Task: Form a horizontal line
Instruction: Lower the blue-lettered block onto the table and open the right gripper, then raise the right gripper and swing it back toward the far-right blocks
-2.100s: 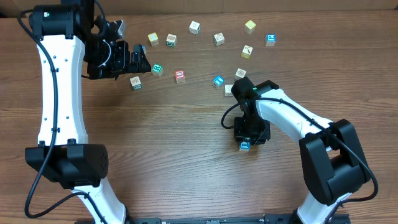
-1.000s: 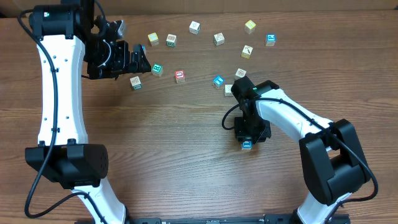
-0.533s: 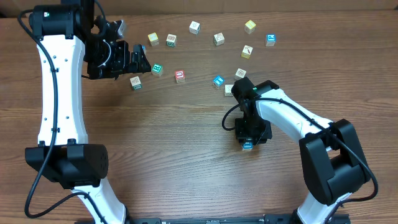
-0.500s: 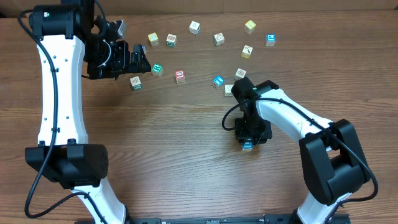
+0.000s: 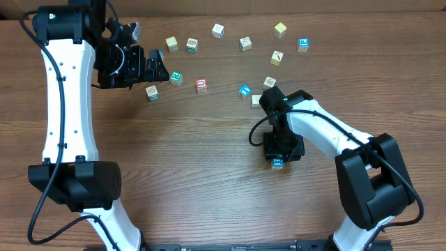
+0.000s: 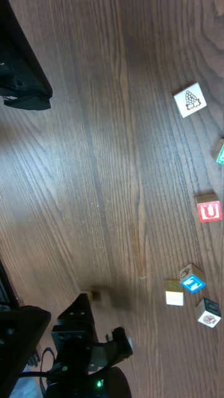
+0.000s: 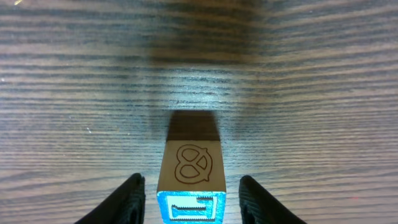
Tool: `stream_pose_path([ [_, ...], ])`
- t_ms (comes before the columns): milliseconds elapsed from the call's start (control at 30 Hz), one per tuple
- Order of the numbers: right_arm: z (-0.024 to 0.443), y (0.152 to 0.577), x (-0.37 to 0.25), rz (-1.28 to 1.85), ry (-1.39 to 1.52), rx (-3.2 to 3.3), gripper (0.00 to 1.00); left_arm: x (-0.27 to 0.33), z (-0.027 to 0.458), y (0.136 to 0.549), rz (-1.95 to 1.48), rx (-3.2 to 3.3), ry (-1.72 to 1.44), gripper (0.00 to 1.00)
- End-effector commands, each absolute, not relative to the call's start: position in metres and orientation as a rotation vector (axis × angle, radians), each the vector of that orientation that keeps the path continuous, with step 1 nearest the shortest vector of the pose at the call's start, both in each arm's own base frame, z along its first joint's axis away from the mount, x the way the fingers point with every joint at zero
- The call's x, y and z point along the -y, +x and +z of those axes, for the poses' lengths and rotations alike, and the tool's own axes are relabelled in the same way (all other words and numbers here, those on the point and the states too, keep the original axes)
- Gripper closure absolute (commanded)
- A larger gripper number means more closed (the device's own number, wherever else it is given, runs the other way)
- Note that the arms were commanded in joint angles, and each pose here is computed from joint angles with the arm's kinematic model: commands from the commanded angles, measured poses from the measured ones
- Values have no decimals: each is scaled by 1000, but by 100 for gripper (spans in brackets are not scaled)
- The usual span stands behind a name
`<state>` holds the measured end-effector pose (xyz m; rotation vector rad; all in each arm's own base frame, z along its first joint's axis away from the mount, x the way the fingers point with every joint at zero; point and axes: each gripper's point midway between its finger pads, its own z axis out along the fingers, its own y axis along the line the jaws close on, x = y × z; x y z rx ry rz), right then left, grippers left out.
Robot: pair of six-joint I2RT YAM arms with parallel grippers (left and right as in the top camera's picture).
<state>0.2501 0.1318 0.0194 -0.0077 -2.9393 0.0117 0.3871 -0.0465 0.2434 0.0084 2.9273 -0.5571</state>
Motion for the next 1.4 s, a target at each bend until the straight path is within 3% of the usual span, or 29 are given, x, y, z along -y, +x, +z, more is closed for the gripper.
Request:
stream_pose_path([
  [0, 16, 252, -131, 23, -6, 2952, 53, 50, 246, 391, -556, -2914, 22, 0],
  [167, 26, 286, -144, -57, -1, 3065, 55, 50, 246, 391, -556, -2915, 21, 1],
  [300, 71, 330, -154, -121, 31, 3181, 54, 50, 246, 391, -556, -2915, 21, 0],
  [400, 130, 368, -153, -128, 71, 3314, 54, 50, 246, 391, -555, -2915, 21, 1],
  [667, 370, 435, -123, -335, -111, 3899, 48, 50, 246, 391, -556, -2915, 21, 0],
  [800, 431, 442, -95, -321, -293, 4089, 46, 50, 246, 391, -556, -2915, 21, 0],
  [1100, 412, 472, -60, -196, -477, 4093, 40, 50, 246, 391, -556, -2914, 22, 0],
  [1233, 375, 489, -49, -124, -511, 4029, 36, 50, 246, 391, -556, -2914, 22, 0],
  [1367, 325, 509, -51, -74, -489, 3955, 23, 50, 246, 391, -556, -2915, 21, 0],
])
